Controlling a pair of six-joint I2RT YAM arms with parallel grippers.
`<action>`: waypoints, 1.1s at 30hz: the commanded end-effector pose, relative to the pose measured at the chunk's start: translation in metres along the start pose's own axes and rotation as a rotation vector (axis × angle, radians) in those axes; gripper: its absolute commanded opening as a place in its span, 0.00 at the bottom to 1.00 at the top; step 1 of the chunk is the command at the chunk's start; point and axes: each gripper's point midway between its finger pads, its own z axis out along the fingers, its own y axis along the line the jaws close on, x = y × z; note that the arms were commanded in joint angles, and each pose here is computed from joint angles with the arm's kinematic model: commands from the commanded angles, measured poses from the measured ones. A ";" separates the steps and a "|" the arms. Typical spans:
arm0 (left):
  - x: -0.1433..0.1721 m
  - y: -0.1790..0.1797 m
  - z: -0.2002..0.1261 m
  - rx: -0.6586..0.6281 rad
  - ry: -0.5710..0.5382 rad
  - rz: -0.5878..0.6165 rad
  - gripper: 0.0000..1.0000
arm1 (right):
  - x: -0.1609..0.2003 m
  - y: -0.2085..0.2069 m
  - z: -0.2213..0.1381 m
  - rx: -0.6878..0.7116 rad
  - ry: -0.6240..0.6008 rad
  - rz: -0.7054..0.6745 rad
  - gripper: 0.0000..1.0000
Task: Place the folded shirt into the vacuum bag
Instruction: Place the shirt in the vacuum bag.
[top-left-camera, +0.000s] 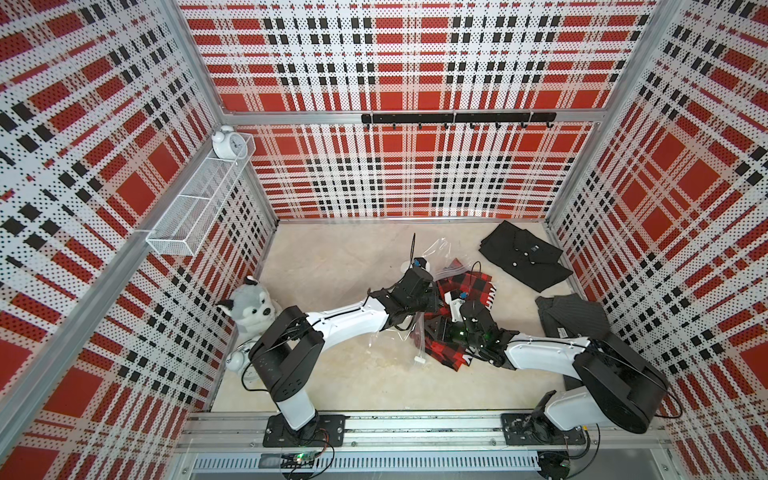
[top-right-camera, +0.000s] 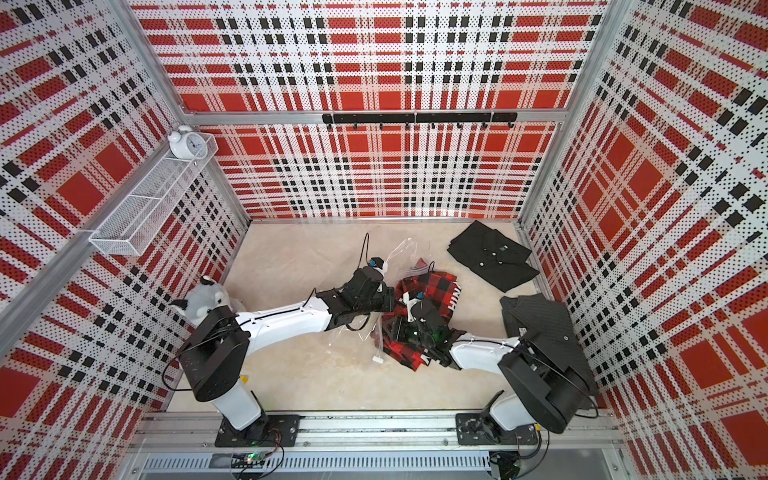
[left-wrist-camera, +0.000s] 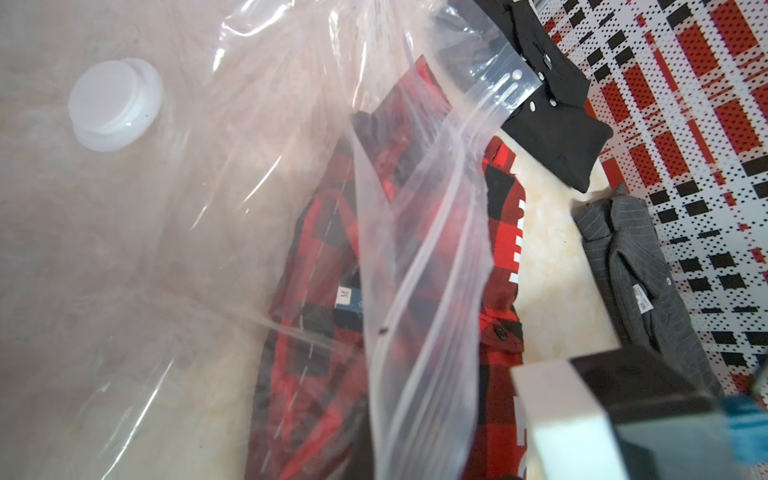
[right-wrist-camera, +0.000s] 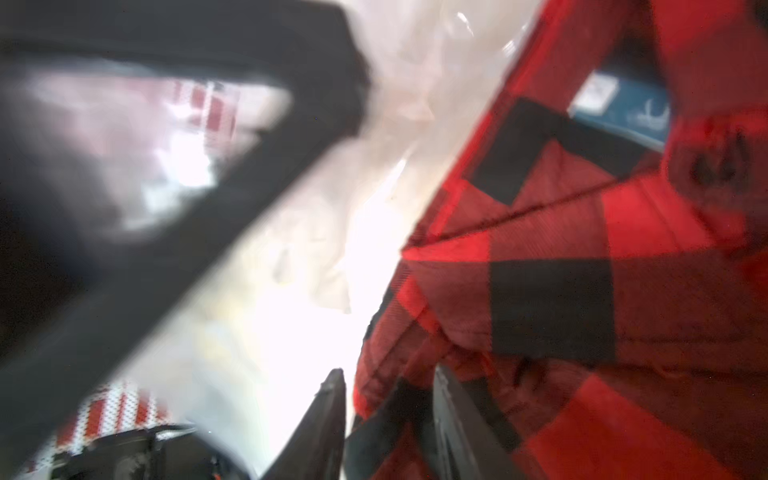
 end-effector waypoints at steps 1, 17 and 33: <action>-0.013 -0.015 -0.012 0.030 -0.035 0.018 0.00 | 0.011 -0.006 0.015 -0.020 0.048 0.032 0.20; 0.000 -0.017 -0.001 -0.014 -0.014 0.038 0.00 | 0.001 -0.018 -0.015 0.097 -0.026 0.012 0.39; 0.002 -0.014 0.015 -0.374 0.002 0.257 0.00 | 0.014 -0.083 -0.122 0.384 -0.185 0.144 0.92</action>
